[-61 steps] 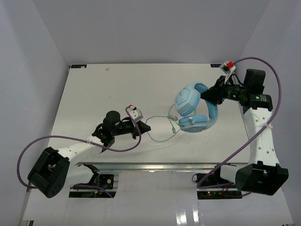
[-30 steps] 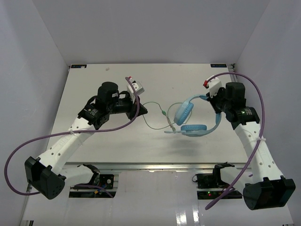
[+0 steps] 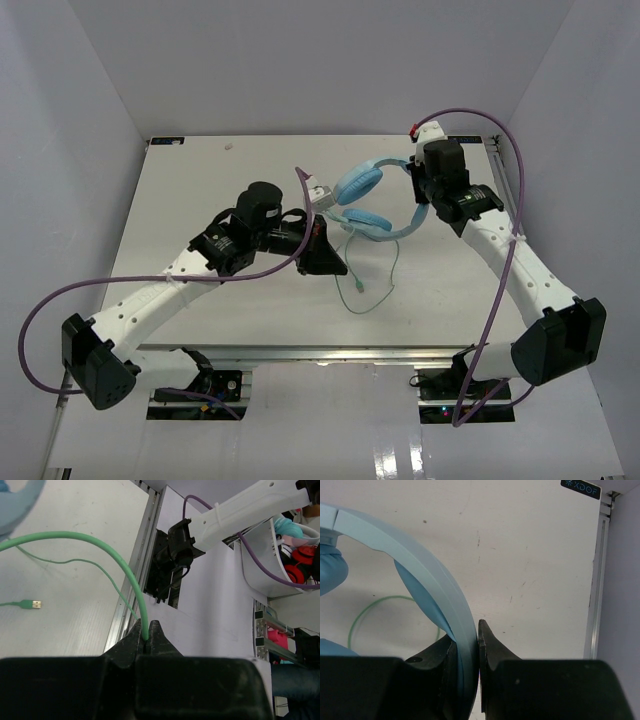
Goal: Wrap the headphones
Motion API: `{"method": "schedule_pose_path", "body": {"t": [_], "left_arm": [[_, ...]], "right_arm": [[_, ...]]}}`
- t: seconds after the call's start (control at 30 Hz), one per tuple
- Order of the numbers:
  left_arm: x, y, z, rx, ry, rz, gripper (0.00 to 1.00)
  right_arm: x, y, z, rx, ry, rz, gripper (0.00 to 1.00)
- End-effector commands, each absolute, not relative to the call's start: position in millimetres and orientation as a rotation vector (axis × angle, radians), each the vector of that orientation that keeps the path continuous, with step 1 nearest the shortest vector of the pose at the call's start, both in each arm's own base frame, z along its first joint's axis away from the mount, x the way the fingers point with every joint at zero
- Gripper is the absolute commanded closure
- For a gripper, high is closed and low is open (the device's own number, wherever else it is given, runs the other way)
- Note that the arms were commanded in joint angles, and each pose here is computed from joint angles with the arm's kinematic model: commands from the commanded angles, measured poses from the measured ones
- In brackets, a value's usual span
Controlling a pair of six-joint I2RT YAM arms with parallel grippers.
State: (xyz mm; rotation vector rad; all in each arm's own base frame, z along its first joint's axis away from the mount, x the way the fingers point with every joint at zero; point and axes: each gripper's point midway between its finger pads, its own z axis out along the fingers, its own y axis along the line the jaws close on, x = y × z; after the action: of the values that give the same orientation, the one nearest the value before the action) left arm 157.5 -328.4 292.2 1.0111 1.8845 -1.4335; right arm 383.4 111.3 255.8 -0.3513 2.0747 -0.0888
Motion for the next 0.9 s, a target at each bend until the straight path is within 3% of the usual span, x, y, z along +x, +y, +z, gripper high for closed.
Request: {"method": "schedule_pose_path", "body": {"t": [0.0,0.43,0.6,0.77,0.87], "left_arm": [[152.1,-349.1,287.4,0.985,1.878,-1.432,1.0],[140.7,-383.8,232.0,0.999,1.911,-1.344,0.99],[143.9,-396.9,216.3,1.016,1.898,-1.275,0.85],[164.1,-407.1,210.5,0.963,1.841,-1.197,0.64],[171.4,-410.6,210.8,0.941,1.797,-1.183,0.58]], "right_arm": [[404.5,129.5,305.3,-0.125,1.956,0.098,0.92],[404.0,122.2,315.1,-0.005,1.968,0.36,0.92],[396.5,127.7,319.4,0.002,1.971,0.491,0.92],[384.3,124.4,316.1,0.072,1.985,0.66,0.92],[376.5,124.2,314.7,0.084,1.986,0.75,0.92]]}}
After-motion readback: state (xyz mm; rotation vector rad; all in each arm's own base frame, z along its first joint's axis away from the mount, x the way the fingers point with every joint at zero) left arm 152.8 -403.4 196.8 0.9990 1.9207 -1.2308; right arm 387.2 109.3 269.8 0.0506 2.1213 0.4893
